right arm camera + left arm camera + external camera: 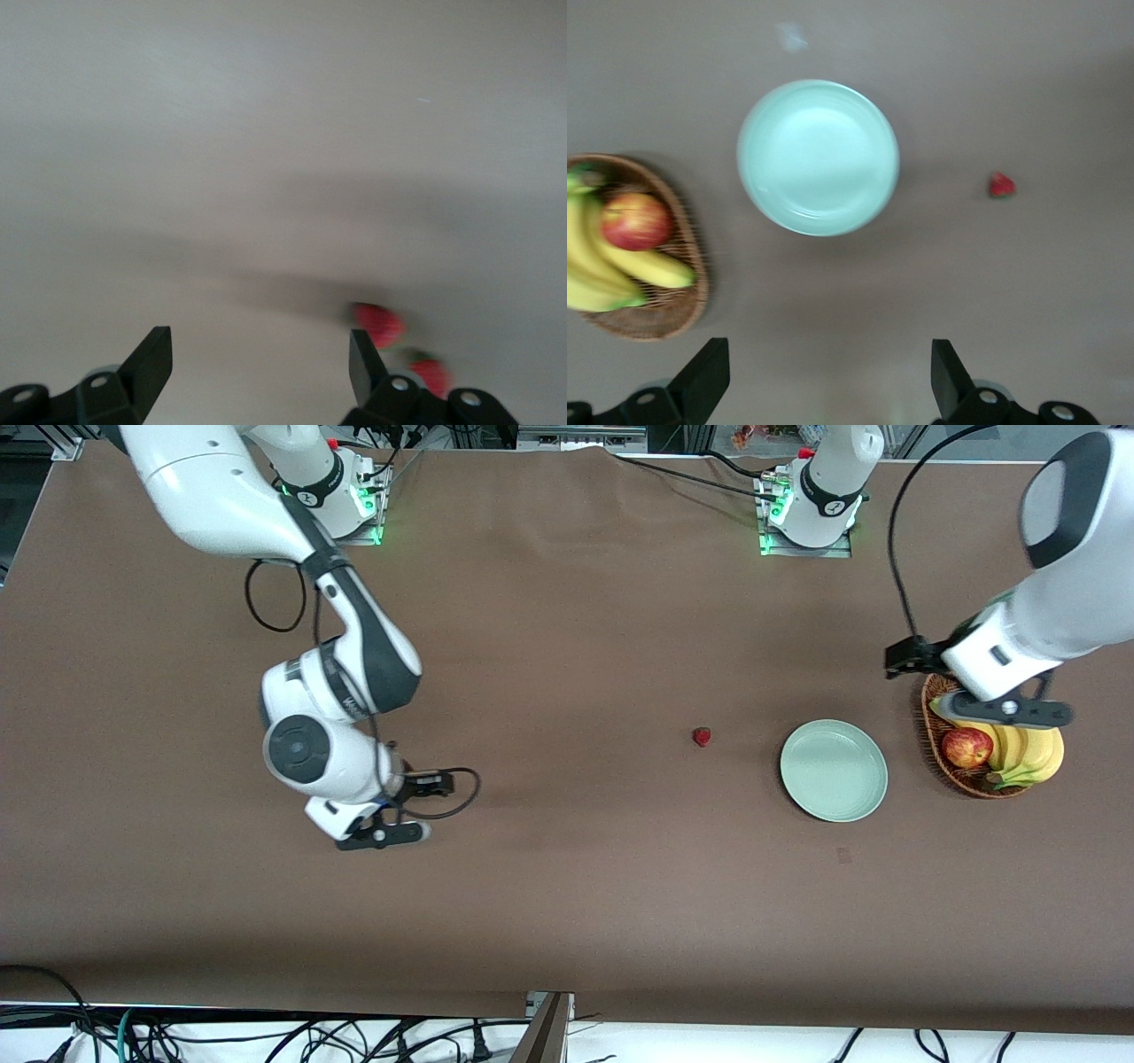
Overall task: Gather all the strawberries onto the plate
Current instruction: 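Return the right gripper to strawberries while the left gripper reaches the strawberry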
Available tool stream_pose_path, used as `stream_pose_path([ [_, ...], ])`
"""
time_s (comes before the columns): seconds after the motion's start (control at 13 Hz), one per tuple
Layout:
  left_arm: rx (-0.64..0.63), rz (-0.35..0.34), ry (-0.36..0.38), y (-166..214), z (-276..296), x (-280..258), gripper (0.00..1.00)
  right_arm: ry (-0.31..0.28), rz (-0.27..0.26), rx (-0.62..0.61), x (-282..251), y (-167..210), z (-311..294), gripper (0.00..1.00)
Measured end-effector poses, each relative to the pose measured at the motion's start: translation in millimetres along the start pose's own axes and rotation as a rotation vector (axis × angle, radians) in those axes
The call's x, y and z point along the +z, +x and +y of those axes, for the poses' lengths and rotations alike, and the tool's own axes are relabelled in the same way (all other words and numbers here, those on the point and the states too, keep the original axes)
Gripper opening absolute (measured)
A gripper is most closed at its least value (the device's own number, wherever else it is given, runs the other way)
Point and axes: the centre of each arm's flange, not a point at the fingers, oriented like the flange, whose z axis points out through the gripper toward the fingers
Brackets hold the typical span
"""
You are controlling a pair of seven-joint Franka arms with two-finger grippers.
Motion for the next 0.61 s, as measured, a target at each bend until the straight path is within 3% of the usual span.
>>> stream_pose_path([
  [0.23, -0.03, -0.029, -0.014, 25.2, 42.3, 45.9, 1.0, 0.003, -0.021, -0.055, 27.5, -6.1, 48.8, 0.9],
  [0.61, -0.193, 0.008, -0.041, 58.3, 113.1, 119.4, 1.0, 0.003, 0.005, -0.136, 76.6, -25.1, 50.0, 0.96],
])
